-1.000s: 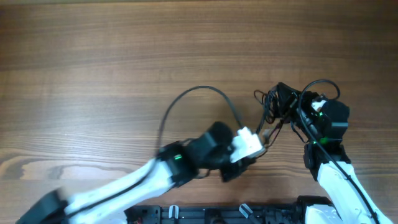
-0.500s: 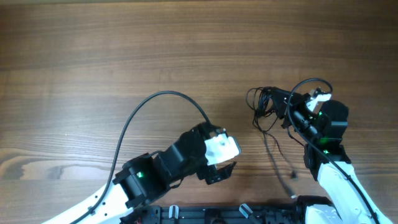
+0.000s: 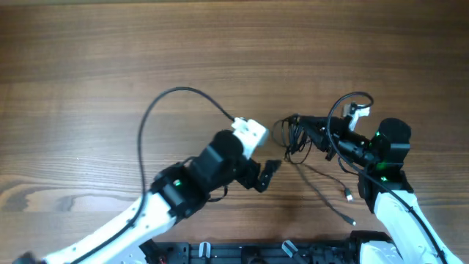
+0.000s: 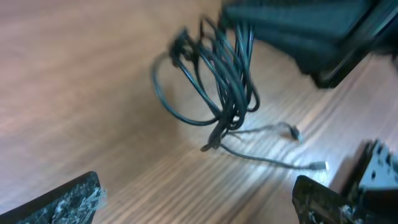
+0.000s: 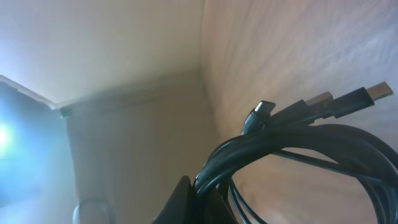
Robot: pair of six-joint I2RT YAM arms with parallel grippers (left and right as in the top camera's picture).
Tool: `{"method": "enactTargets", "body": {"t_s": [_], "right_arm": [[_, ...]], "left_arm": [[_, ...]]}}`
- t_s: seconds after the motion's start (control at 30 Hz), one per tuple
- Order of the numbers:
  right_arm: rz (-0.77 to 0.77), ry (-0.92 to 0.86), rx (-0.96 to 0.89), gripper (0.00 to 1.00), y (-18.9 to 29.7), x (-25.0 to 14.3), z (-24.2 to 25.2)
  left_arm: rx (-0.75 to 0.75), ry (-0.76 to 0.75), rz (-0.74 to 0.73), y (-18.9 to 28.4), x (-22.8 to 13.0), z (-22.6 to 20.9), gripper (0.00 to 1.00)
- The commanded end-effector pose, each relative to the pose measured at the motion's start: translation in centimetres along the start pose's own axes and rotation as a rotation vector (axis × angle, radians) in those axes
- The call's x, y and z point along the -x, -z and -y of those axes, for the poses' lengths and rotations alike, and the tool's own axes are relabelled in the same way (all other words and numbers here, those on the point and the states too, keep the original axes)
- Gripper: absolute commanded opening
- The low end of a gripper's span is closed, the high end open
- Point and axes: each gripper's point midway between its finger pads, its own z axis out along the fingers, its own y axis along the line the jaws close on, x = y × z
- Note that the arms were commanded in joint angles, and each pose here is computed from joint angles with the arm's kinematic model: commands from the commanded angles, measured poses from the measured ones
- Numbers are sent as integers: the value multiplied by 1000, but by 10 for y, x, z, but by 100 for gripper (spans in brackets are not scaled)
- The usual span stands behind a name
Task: Untangle cables
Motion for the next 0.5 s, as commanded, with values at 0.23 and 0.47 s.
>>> {"method": "enactTargets", "body": {"t_s": [0.23, 0.47], "right_arm": [[-102, -40, 18, 5, 1, -17, -8], [-113, -42, 18, 9, 2, -19, -8]], "left_arm": [[-147, -44, 42, -47, 5, 33, 100], [-142, 112, 90, -74, 13, 29, 76]]}}
